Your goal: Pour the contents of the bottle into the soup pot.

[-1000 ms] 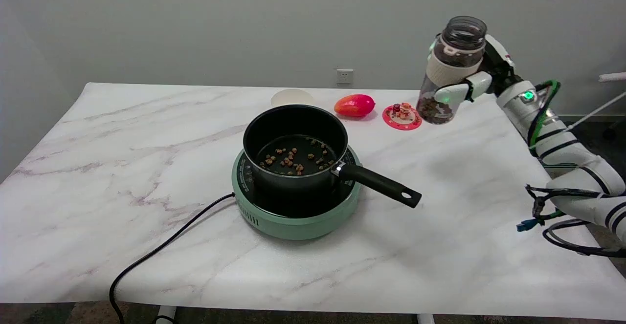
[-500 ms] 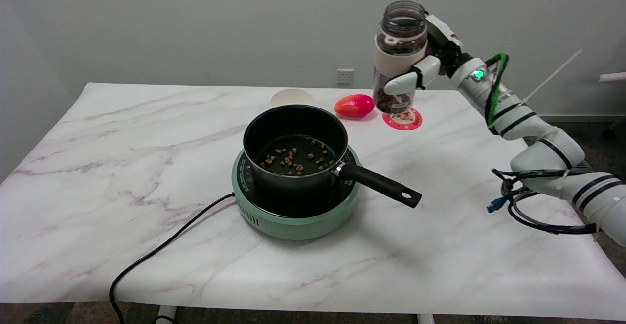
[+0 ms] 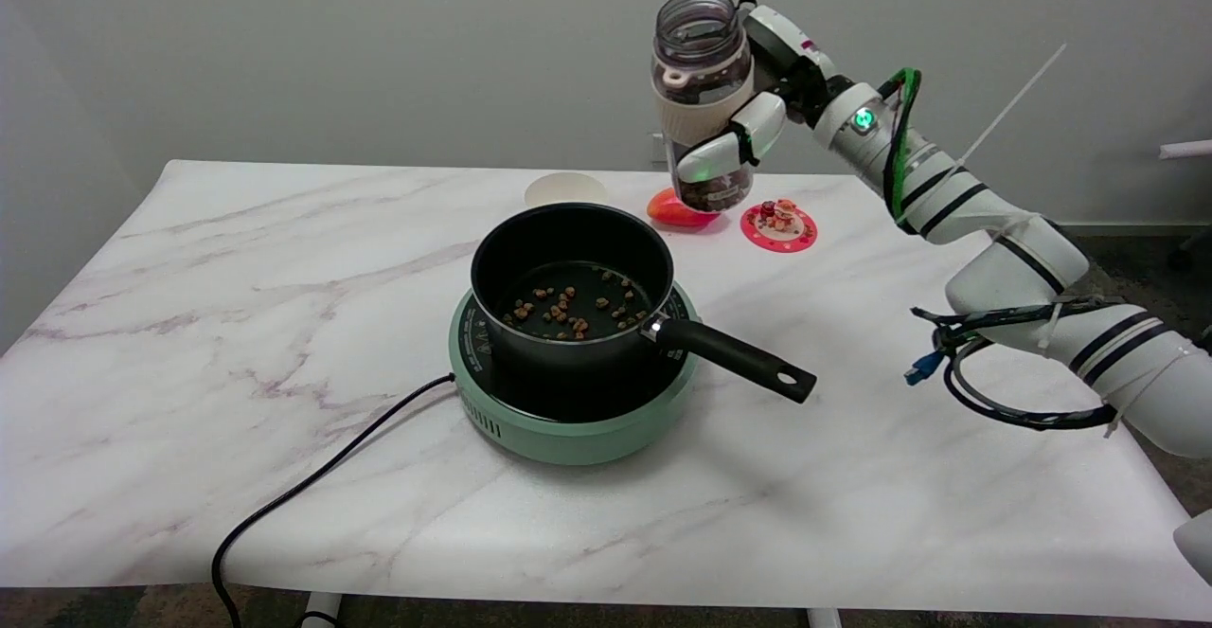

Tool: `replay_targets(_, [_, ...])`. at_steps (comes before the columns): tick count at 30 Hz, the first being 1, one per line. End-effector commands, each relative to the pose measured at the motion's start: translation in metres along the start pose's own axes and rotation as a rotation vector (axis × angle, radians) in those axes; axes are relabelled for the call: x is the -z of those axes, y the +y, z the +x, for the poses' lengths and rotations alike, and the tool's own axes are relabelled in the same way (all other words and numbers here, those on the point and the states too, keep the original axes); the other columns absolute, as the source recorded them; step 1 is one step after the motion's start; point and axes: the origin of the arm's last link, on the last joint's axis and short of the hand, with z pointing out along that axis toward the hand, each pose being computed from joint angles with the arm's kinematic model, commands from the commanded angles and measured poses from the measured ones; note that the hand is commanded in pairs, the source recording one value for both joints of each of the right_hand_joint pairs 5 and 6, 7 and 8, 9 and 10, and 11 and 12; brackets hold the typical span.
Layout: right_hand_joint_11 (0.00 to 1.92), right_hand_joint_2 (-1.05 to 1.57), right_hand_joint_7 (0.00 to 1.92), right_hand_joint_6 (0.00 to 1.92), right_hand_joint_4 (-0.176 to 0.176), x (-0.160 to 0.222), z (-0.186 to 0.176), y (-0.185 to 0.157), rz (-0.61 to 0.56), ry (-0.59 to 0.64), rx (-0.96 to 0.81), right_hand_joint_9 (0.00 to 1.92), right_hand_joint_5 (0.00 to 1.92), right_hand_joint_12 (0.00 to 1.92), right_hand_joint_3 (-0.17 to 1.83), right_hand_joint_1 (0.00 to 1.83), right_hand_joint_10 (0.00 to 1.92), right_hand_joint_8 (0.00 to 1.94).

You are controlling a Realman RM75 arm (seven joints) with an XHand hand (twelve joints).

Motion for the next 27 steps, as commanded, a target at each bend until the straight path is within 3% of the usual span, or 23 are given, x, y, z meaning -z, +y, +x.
replay_targets(1, [1.24,1.26,1.92,1.92,0.0,-0.019,-0.013,-0.027,-0.014,-0.045,0.295,1.4,1.92,1.24,0.42,1.44,1.4,1.92])
replay_targets(15, [1.24,1.25,1.92,1.92,0.0,-0.017,-0.023,-0.03,-0.038,-0.075,0.675,1.39,1.92,1.24,0.42,1.45,1.39,1.92])
replay_targets(27, [1.24,1.21,1.92,1.92,0.0,-0.015,-0.036,-0.049,0.031,-0.094,0.928,1.38,1.92,1.24,0.47,1.46,1.38,1.92])
